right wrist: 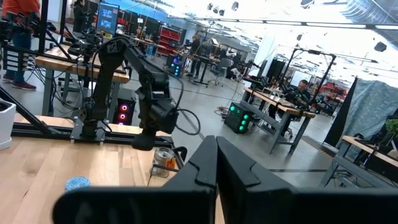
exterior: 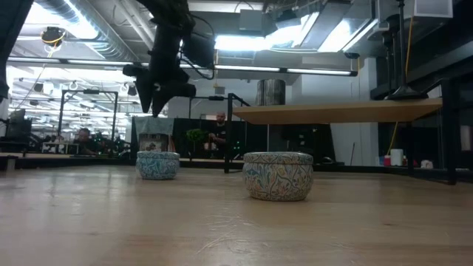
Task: Pick & Place candle stick holders
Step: Align the silver scented candle with the other silver scented candle on the shelf
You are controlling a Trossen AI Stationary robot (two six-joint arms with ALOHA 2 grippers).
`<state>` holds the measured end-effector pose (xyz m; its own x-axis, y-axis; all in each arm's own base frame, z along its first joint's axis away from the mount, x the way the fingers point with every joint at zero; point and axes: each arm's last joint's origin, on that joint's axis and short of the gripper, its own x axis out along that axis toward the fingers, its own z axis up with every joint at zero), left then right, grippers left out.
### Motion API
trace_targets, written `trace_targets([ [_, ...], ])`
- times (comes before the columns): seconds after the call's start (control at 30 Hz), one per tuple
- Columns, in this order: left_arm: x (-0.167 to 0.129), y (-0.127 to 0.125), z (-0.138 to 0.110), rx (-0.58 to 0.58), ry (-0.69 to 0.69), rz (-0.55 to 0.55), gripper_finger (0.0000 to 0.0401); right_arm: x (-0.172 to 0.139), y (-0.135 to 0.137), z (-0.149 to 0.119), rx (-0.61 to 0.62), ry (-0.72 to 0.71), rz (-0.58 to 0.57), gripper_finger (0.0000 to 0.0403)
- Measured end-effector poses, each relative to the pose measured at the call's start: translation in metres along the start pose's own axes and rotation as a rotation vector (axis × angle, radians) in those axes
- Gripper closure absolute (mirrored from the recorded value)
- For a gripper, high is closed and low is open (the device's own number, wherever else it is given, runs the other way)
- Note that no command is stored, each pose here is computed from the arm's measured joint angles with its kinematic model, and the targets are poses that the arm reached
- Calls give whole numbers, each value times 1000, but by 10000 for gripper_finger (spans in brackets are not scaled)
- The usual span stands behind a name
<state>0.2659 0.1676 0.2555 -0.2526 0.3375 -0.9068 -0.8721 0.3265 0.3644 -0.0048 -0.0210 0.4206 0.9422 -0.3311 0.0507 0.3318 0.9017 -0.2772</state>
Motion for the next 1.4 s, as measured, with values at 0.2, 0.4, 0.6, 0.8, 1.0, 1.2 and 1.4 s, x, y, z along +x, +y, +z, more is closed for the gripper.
trace_targets([
  [0.2,25,-17,-8,130,-69,-10,258,0,0,0,0,0,0,398],
  [0.4,39,-22,-9,168,-166,59,258,0,0,0,0,0,0,398],
  [0.6,37,-24,-9,227,-203,94,258,0,0,0,0,0,0,398],
  [0.8,38,-24,-9,245,-171,43,258,0,0,0,0,0,0,398],
  [1.0,44,-22,-6,232,-134,18,258,0,0,0,0,0,0,398],
  [1.2,55,-24,-2,239,-134,96,258,0,0,0,1,-1,0,398],
  [1.4,55,-26,-4,259,-132,100,264,0,0,0,0,0,0,398],
])
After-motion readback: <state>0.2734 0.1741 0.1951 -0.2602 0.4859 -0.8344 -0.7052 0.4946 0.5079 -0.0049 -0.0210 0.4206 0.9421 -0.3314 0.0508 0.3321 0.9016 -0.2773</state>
